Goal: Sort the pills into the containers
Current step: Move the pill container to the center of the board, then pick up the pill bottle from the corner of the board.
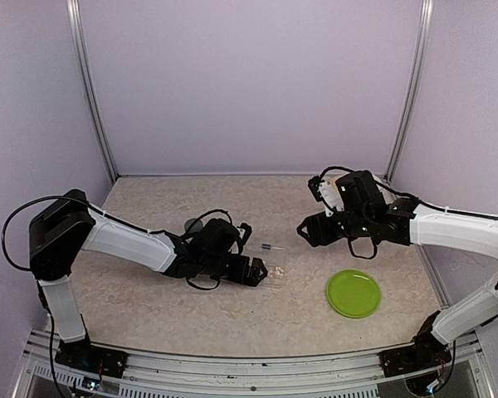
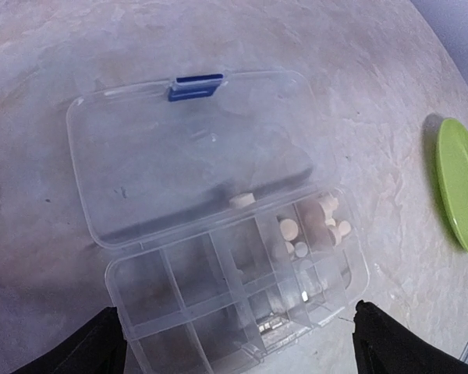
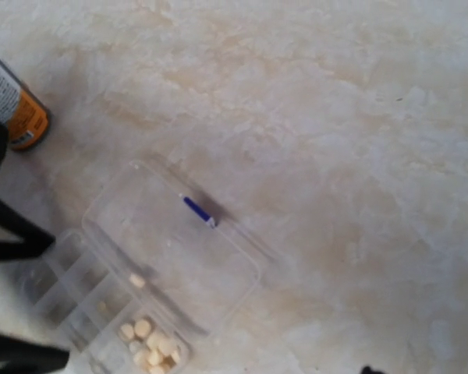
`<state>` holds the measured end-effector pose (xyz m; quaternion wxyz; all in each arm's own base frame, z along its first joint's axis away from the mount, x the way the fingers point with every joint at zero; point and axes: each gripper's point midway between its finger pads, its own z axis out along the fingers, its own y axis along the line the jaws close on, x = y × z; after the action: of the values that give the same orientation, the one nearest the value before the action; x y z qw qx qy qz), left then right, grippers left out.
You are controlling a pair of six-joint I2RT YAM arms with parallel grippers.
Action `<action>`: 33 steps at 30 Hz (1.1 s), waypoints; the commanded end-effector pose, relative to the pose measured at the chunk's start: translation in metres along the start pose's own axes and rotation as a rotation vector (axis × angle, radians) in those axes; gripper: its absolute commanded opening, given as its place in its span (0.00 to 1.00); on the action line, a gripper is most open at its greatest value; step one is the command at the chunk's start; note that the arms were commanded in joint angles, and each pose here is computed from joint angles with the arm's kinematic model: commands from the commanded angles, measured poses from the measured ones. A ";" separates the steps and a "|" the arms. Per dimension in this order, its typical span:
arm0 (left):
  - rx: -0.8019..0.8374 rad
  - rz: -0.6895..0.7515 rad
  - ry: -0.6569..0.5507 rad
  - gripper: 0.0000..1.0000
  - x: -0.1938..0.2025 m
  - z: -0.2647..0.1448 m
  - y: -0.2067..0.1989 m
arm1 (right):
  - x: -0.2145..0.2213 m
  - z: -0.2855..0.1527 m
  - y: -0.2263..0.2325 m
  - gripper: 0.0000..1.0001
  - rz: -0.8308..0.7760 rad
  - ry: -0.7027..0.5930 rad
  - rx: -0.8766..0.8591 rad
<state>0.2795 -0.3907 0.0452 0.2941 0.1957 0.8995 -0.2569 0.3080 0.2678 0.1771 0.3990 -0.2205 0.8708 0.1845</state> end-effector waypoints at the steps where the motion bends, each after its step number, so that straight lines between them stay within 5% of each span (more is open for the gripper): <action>1: 0.087 0.009 0.011 0.99 -0.002 0.001 -0.029 | -0.011 -0.010 -0.011 0.69 0.001 -0.027 0.034; 16: 0.217 0.043 -0.028 0.99 -0.016 -0.018 -0.069 | -0.010 0.006 -0.101 0.72 0.111 -0.031 0.212; 33: 0.102 0.012 -0.221 0.99 -0.063 -0.077 -0.040 | -0.013 0.065 -0.164 0.69 0.165 -0.009 0.272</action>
<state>0.2664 -0.4057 0.1469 0.3625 0.2017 0.8455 -0.3362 0.4176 0.1653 0.1092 0.3801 -0.0940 0.9148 0.0992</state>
